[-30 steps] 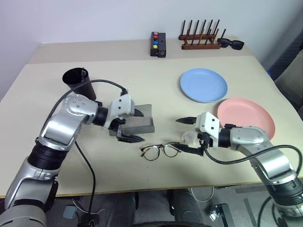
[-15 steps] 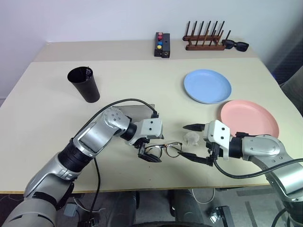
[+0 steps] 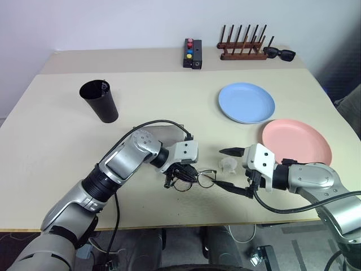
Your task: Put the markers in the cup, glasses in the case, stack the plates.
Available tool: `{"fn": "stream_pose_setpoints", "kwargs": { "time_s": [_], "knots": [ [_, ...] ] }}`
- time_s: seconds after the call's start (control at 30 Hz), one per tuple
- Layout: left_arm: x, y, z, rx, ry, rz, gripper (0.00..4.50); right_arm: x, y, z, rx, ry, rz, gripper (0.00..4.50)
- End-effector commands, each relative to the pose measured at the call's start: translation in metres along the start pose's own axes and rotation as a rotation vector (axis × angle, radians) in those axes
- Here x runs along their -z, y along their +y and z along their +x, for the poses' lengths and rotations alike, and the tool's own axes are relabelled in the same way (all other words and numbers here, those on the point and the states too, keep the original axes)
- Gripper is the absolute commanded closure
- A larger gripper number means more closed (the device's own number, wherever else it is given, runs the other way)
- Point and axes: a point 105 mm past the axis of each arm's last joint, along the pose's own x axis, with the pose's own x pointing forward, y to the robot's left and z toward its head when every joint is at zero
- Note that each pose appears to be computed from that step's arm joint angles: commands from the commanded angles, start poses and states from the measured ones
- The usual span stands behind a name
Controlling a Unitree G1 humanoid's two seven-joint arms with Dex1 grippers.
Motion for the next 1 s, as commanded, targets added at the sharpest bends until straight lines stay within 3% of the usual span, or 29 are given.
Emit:
{"fn": "stream_pose_setpoints", "kwargs": {
  "time_s": [0.03,0.27,0.4,0.73,1.0],
  "knots": [
    [-0.003,-0.002,-0.001,-0.003,-0.009,0.015,3.33,-0.009,-0.003,-0.001,0.008,-0.026,-0.039,0.00],
    [-0.004,-0.004,-0.001,0.011,-0.030,-0.007,3.33,-0.010,-0.004,0.000,0.008,-0.028,-0.048,0.00],
    [-0.003,-0.003,-0.001,0.007,-0.026,-0.011,4.42,-0.010,-0.005,0.001,0.010,-0.027,-0.051,0.00],
    [-0.013,-0.004,-0.010,0.017,-0.083,-0.020,4.42,-0.008,-0.014,-0.002,0.043,-0.013,-0.071,0.00],
    [-0.048,0.000,-0.062,-0.030,-0.252,0.007,4.42,-0.011,-0.045,-0.020,0.168,0.000,-0.122,0.00]
  ]
}}
